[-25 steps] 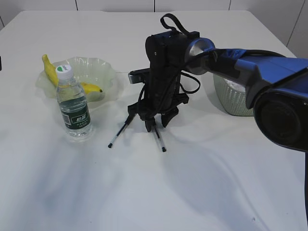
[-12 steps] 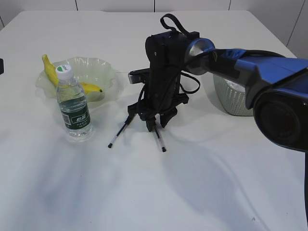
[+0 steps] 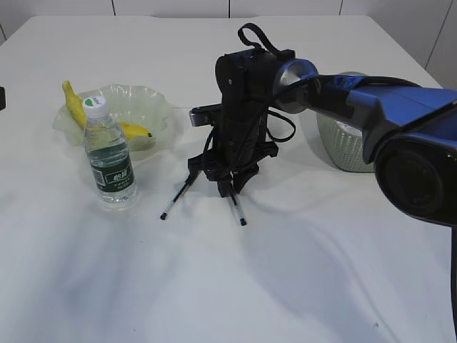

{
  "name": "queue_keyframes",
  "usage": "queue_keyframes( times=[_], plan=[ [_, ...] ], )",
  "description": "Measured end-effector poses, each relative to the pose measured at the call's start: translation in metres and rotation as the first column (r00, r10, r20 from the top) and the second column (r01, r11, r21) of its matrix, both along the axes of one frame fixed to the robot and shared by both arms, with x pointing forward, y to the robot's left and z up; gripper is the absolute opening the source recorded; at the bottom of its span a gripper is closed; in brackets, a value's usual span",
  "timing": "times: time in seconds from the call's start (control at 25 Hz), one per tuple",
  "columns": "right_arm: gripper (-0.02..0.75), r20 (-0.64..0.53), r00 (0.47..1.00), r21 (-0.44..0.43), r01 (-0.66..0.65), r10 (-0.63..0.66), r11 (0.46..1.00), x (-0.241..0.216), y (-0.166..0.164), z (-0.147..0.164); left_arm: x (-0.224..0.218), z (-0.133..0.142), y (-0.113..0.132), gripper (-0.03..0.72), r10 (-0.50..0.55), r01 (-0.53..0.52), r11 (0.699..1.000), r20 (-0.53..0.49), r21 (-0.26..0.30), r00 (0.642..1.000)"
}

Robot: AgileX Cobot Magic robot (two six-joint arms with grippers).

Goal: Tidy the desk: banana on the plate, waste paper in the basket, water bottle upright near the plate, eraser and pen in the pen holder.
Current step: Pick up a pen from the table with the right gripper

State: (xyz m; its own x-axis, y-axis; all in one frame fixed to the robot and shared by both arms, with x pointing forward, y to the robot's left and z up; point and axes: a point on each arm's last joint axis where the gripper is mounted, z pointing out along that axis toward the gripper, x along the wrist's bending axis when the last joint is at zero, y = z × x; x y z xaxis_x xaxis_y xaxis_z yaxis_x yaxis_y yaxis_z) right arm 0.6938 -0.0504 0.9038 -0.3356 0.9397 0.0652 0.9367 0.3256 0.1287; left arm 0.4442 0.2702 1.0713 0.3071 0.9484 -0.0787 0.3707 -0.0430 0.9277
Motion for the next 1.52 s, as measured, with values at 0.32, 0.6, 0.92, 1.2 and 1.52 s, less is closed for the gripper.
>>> queue_keyframes(
  times=[0.32,0.6,0.92,1.2,1.52],
  plan=[
    [0.099,-0.003,1.0,0.007,0.002,-0.002,1.0,0.0,0.001,0.0,0.0,0.0,0.0,0.551,0.0,0.0,1.0,0.0,0.0,1.0],
    [0.056,0.0,1.0,0.008,0.0,0.0,1.0,0.0,0.001,0.0,0.0,0.0,0.0,0.551,0.0,0.0,1.0,0.0,0.0,1.0],
    [0.055,0.029,1.0,0.025,0.0,0.0,1.0,0.004,0.003,0.009,0.0,0.0,0.0,0.551,0.0,0.0,1.0,0.0,0.0,1.0],
    [0.043,0.063,0.998,0.052,-0.015,0.012,0.999,0.002,0.003,0.03,0.0,0.0,0.0,0.551,0.0,0.0,1.0,0.0,0.0,1.0],
    [0.042,0.119,0.992,0.059,-0.039,0.032,0.998,-0.009,-0.004,0.073,0.0,0.0,0.0,0.551,0.0,0.0,1.0,0.0,0.0,1.0]
  ],
)
